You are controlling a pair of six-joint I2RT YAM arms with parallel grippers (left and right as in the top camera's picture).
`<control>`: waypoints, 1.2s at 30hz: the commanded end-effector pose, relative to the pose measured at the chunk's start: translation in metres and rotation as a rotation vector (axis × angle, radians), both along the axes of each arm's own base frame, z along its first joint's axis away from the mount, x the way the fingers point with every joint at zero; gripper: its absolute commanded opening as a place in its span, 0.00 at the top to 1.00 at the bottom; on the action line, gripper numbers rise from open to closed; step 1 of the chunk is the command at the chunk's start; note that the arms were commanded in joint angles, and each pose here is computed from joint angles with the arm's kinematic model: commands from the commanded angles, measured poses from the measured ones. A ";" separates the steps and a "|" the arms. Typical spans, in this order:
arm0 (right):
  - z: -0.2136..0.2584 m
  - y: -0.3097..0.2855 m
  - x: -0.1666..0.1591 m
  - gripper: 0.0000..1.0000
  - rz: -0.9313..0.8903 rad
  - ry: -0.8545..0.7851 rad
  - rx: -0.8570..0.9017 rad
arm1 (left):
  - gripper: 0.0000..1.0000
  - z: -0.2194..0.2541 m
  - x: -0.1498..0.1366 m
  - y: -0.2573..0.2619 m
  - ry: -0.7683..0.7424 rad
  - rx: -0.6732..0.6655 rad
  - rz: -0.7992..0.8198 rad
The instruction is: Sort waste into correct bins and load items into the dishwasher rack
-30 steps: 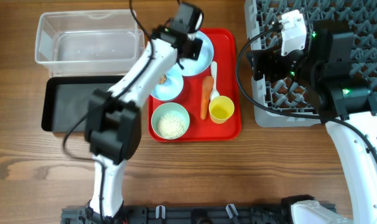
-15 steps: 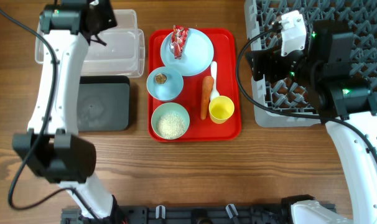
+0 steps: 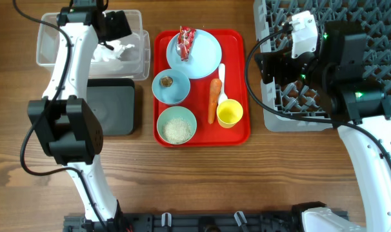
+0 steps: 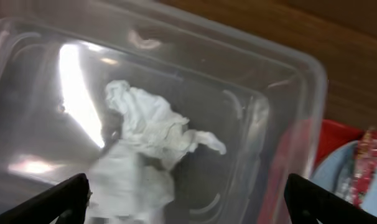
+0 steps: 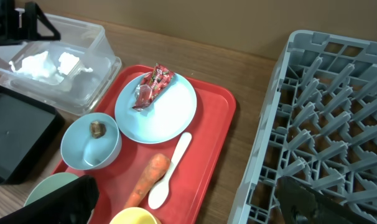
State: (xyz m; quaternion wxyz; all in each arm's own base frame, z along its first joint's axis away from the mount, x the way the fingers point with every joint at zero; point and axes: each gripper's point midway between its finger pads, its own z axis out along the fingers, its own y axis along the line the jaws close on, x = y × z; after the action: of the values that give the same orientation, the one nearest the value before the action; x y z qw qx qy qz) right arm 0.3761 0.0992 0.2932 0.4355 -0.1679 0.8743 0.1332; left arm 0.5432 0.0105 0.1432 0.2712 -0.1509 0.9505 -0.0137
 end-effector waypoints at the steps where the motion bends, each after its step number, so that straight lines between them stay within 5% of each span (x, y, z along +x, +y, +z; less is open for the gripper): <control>1: 0.005 0.000 0.005 0.05 -0.004 -0.006 0.014 | 0.00 0.034 0.005 -0.078 -0.109 -0.139 -0.302; 11: -0.003 0.001 0.007 0.05 -0.004 0.018 0.011 | 0.02 -0.048 0.013 -0.203 -0.083 0.041 -0.588; 22: -0.016 0.001 0.012 0.05 -0.004 0.052 0.006 | 0.11 -0.111 0.007 -0.214 0.015 0.057 -0.604; 29: -0.022 0.002 0.015 0.05 -0.004 0.069 0.005 | 0.31 -0.131 0.002 -0.213 0.059 0.059 -0.607; 36: -0.022 0.002 0.015 0.05 -0.003 0.068 0.004 | 0.79 -0.139 0.001 -0.210 0.076 0.059 -0.603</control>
State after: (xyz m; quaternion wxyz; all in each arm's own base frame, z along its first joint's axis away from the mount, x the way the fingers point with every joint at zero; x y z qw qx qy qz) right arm 0.3874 0.1007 0.2655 0.4011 -0.1649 0.8909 0.1350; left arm 0.5445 -0.2046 0.0165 0.2338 0.1484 0.9585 -0.0679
